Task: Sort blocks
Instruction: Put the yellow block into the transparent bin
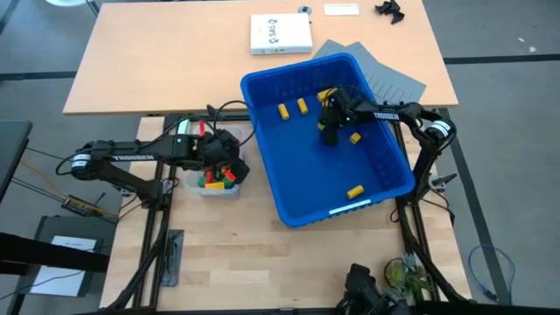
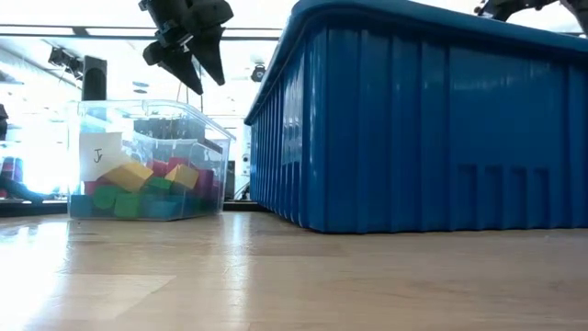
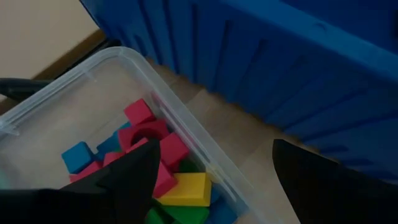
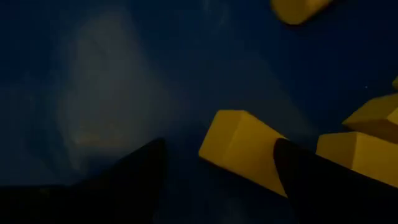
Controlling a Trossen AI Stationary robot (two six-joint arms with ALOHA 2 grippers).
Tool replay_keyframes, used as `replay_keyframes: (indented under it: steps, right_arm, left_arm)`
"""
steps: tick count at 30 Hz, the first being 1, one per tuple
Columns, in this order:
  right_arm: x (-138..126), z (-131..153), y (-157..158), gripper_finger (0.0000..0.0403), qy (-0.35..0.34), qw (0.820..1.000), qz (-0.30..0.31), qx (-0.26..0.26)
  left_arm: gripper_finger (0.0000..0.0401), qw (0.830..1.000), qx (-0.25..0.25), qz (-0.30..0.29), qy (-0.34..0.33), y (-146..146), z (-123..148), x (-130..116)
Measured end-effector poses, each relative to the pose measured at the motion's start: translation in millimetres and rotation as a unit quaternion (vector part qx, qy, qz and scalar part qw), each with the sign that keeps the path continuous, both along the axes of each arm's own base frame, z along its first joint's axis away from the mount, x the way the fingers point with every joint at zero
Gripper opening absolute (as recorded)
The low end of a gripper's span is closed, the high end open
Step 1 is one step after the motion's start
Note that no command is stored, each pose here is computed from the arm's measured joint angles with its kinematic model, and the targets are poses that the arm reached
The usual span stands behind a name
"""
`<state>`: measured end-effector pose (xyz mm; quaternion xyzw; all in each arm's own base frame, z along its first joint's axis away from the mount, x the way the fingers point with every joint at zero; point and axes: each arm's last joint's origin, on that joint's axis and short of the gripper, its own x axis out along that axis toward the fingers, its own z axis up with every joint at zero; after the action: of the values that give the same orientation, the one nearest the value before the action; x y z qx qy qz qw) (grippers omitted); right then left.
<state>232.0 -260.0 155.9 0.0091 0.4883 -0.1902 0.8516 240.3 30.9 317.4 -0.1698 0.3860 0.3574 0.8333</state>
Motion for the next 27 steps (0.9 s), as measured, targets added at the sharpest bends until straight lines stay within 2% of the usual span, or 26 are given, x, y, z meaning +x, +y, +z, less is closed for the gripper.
replay_keyframes:
  steps: [3,9,14,17,20,22,25,27]
  right_arm:
    - [2,-4,0,0.0295,-0.011,1.000,-0.006,0.018]
    - [13,-4,17,0.0295,-0.036,0.996,0.038,0.075]
    - [23,6,37,0.0295,-0.053,0.992,0.018,0.114]
    - [25,20,43,0.0295,-0.064,0.993,0.051,0.086]
    - [24,32,46,0.0294,-0.042,0.988,0.146,0.002]
    - [23,32,45,0.0292,-0.014,0.976,0.211,-0.045]
    - [24,23,41,0.0288,0.001,0.962,0.263,-0.069]
    - [26,10,37,0.0283,-0.003,0.964,0.263,-0.048]
  left_arm:
    - [0.0319,1.000,0.000,0.000,0.001,0,0,0]
    - [0.0319,1.000,0.001,-0.001,0.001,0,0,0]
    - [0.0319,1.000,0.001,-0.001,0.001,0,0,0]
    - [0.0319,1.000,0.001,-0.002,0.002,0,0,0]
    - [0.0319,1.000,0.001,-0.002,0.002,0,0,0]
    - [0.0319,1.000,0.001,-0.002,0.001,0,0,0]
    - [0.0319,1.000,0.001,-0.001,0.001,0,0,0]
    - [0.0319,1.000,0.001,-0.002,0.001,0,0,0]
